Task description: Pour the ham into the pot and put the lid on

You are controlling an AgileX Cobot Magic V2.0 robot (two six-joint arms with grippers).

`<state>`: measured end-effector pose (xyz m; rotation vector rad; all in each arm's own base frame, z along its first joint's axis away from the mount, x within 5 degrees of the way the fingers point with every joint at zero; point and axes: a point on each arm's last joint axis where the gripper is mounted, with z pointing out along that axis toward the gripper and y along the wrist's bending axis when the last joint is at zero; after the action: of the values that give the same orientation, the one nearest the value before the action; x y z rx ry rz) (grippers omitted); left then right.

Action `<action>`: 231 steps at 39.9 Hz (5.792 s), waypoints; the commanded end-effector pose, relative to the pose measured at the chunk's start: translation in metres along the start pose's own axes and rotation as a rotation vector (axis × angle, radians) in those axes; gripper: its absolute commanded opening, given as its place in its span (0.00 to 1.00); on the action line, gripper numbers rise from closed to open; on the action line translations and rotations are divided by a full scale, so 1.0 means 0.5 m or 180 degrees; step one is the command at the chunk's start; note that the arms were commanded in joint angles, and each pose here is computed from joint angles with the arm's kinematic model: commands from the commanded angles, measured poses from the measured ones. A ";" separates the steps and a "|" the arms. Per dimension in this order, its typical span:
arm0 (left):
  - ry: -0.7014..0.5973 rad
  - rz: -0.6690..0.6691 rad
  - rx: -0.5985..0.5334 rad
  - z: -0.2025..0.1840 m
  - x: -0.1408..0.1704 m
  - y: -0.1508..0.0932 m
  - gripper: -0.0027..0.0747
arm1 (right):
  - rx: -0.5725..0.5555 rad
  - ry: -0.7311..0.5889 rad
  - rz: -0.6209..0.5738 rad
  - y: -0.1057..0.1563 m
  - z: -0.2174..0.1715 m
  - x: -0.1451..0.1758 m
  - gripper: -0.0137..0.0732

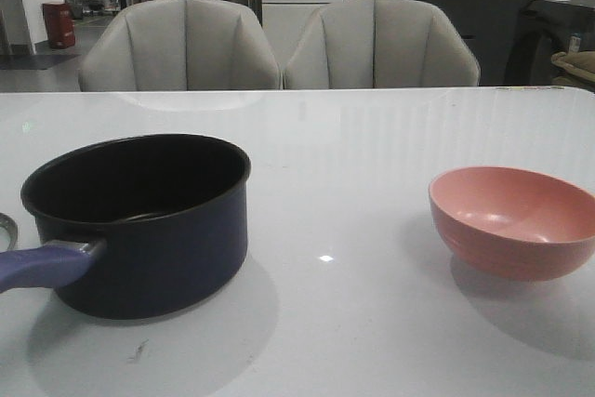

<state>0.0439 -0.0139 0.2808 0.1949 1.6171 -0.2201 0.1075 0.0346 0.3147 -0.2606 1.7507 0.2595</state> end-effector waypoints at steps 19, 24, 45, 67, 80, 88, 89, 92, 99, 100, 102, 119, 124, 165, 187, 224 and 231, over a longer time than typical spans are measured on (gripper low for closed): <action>-0.0259 -0.0048 0.0021 -0.002 -0.027 -0.001 0.54 | 0.0174 -0.1126 -0.0011 -0.009 -0.087 0.136 0.71; -0.0110 -0.0049 0.0023 0.004 -0.021 -0.001 0.54 | 0.0153 -0.1053 -0.0013 -0.007 -0.086 0.139 0.49; 0.0923 -0.0230 -0.0379 0.097 -0.127 0.020 0.69 | 0.0158 -0.1072 -0.0013 -0.008 -0.086 0.138 0.33; 0.2748 -0.0404 -0.0840 0.317 -0.103 0.051 0.88 | 0.0158 -0.1072 -0.0013 -0.008 -0.086 0.138 0.33; 0.3359 -0.1111 -0.0911 0.368 -0.053 0.154 0.87 | 0.0158 -0.1072 -0.0013 -0.008 -0.086 0.138 0.33; 0.3797 -0.1353 -0.0948 0.406 -0.010 0.201 0.87 | 0.0158 -0.1072 -0.0013 -0.008 -0.086 0.138 0.33; 0.3837 -0.1341 -0.0950 0.410 -0.009 0.204 0.87 | 0.0158 -0.1072 -0.0013 -0.008 -0.086 0.138 0.33; 0.3902 -0.1354 -0.0942 0.428 -0.005 0.212 0.87 | 0.0158 -0.1072 -0.0013 -0.008 -0.086 0.138 0.33; 0.3921 -0.1357 -0.0938 0.465 -0.005 0.229 0.87 | 0.0158 -0.1072 -0.0013 -0.008 -0.086 0.138 0.33; 0.3937 -0.1361 -0.0936 0.471 -0.003 0.232 0.87 | 0.0158 -0.1072 -0.0013 -0.008 -0.086 0.138 0.33; 0.3985 -0.1371 -0.0928 0.481 0.000 0.236 0.87 | 0.0158 -0.1072 -0.0013 -0.008 -0.086 0.138 0.33; 0.4233 -0.1390 -0.0928 0.526 0.049 0.257 0.87 | 0.0158 -0.1072 -0.0013 -0.008 -0.086 0.138 0.33; 0.4125 -0.1366 -0.0949 0.531 0.048 0.260 0.87 | 0.0158 -0.1072 -0.0013 -0.008 -0.086 0.138 0.33; 0.4556 -0.1265 -0.0855 0.567 0.133 0.246 0.87 | 0.0158 -0.1072 -0.0013 -0.008 -0.086 0.138 0.33; 0.4590 -0.1268 -0.0856 0.569 0.142 0.247 0.52 | 0.0158 -0.1072 -0.0013 -0.008 -0.086 0.138 0.33; 0.4410 -0.1133 -0.0841 0.559 0.065 0.246 0.30 | 0.0158 -0.1072 -0.0013 -0.008 -0.086 0.138 0.33; 0.4377 -0.1098 -0.0805 0.561 0.017 0.244 0.30 | 0.0158 -0.1072 -0.0013 -0.008 -0.086 0.138 0.33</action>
<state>0.3473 0.0338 0.2185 -0.2273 3.0977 -0.1278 0.0561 0.0176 0.2388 -0.2017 1.5144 0.2545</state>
